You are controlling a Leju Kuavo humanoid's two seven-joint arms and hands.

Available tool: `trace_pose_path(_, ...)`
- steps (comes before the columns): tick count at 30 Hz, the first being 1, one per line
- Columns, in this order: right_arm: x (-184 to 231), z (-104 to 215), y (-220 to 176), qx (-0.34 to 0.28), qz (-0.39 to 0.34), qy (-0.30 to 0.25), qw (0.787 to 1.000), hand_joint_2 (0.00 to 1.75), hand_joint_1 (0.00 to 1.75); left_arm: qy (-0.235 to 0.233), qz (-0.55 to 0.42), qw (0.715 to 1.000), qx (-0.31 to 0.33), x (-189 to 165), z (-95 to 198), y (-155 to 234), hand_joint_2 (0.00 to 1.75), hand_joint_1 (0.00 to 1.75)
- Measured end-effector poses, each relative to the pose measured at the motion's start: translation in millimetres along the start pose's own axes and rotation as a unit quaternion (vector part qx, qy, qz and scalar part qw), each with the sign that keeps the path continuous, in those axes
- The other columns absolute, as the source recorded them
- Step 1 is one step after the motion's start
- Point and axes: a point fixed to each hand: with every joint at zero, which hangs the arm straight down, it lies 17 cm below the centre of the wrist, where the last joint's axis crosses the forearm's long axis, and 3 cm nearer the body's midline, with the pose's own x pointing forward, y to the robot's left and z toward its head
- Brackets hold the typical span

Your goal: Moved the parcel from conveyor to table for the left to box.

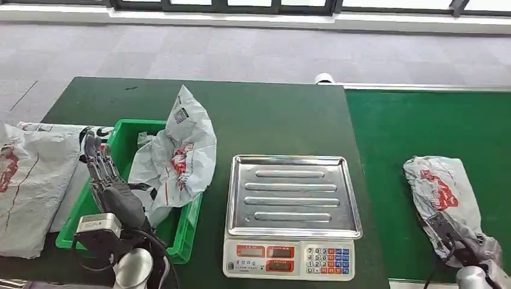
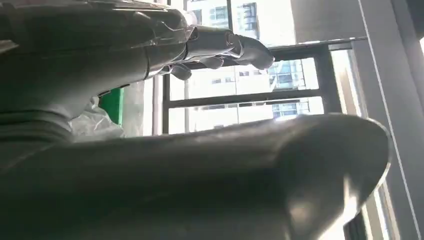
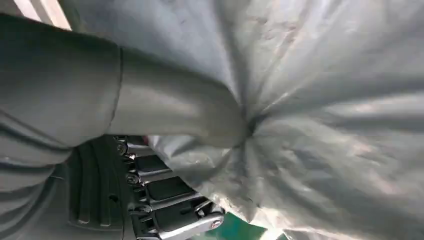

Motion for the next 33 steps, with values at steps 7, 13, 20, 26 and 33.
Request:
trace_pose_path(7, 33, 5, -6, -0.037, -0.015, -0.037, 0.999, 1.75, 1.75, -0.006, 0.009, 1.000, 0.011, 5, 0, 7, 0.00, 0.00)
trace_pose_path(13, 52, 10, -7, -0.050, -0.018, -0.061, 0.997, 1.75, 1.75, -0.005, 0.019, 1.000, 0.015, 4, 1, 8, 0.00, 0.00)
trace_pose_path(20, 69, 21, -49, -0.158, -0.044, -0.096, 0.982, 1.75, 1.75, -0.003, 0.021, 1.000, 0.016, 3, 1, 8, 0.00, 0.00)
trace_pose_path(26, 75, 142, -199, -0.464, -0.199, -0.197, 0.841, 1.75, 1.75, 0.000, 0.015, 1.000, 0.020, 0, 3, 8, 0.00, 0.00)
trace_pose_path(33, 102, 303, -268, -0.613, -0.213, -0.302, 0.698, 1.75, 1.75, 0.007, 0.018, 1.000, 0.004, -6, 1, -2, 0.00, 0.00)
